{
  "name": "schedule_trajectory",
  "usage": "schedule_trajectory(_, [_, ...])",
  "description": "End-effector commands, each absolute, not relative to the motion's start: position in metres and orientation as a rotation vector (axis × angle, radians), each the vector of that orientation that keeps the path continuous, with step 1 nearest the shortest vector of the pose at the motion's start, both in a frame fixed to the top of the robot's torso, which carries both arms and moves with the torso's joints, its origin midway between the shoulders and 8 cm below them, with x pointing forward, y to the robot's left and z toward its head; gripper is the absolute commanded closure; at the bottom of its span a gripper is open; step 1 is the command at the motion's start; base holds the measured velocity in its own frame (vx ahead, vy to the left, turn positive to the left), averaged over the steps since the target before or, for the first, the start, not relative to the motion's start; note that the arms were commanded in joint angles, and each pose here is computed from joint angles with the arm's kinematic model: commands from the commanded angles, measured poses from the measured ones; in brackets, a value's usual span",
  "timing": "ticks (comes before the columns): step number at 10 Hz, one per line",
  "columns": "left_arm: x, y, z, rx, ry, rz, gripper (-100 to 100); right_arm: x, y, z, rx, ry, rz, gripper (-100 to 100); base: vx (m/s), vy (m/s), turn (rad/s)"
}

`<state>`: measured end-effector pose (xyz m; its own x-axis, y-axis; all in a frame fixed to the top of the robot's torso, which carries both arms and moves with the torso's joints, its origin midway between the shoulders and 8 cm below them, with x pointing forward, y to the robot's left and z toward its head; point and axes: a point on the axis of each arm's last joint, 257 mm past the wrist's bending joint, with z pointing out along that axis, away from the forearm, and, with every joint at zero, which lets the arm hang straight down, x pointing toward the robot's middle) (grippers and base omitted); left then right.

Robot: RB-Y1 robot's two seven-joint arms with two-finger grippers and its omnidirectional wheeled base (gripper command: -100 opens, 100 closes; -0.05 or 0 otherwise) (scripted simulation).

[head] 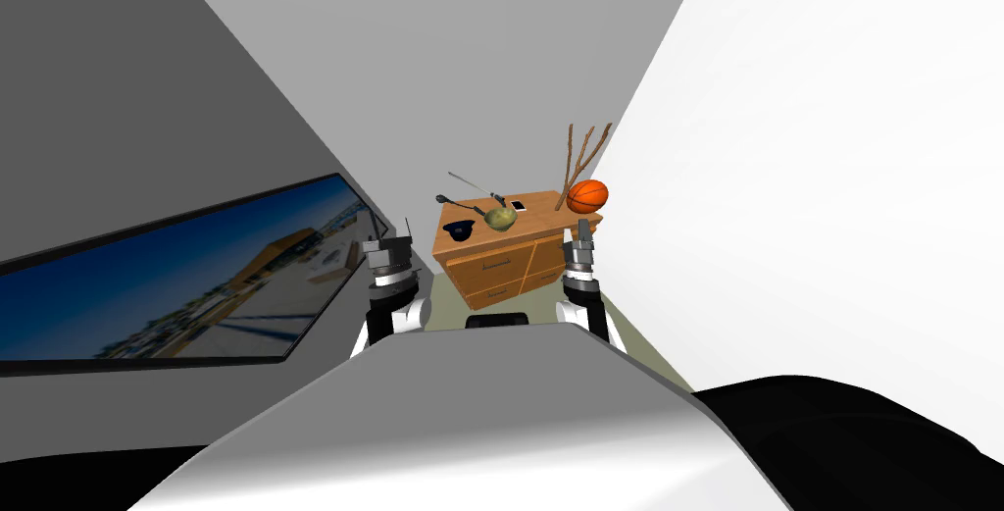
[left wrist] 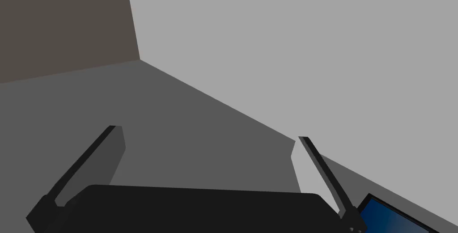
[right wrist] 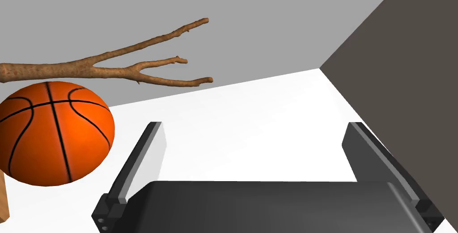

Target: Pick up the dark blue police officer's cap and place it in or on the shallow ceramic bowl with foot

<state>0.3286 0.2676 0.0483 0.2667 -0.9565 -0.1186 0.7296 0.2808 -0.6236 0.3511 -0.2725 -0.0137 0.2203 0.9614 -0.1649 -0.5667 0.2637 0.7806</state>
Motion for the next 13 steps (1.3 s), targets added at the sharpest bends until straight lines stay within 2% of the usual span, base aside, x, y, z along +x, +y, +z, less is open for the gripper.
schedule_trajectory(1, [0.332,0.265,0.048,-0.486,0.564,-1.202,-100,0.351,-0.273,-0.014,0.657,0.733,1.168,0,-0.010,-0.013,0.002])
schedule_trajectory(13, [0.386,0.266,0.050,-0.457,0.772,-1.104,-100,0.351,-0.273,-0.014,0.657,0.733,1.168,0,-0.032,-0.045,0.006])
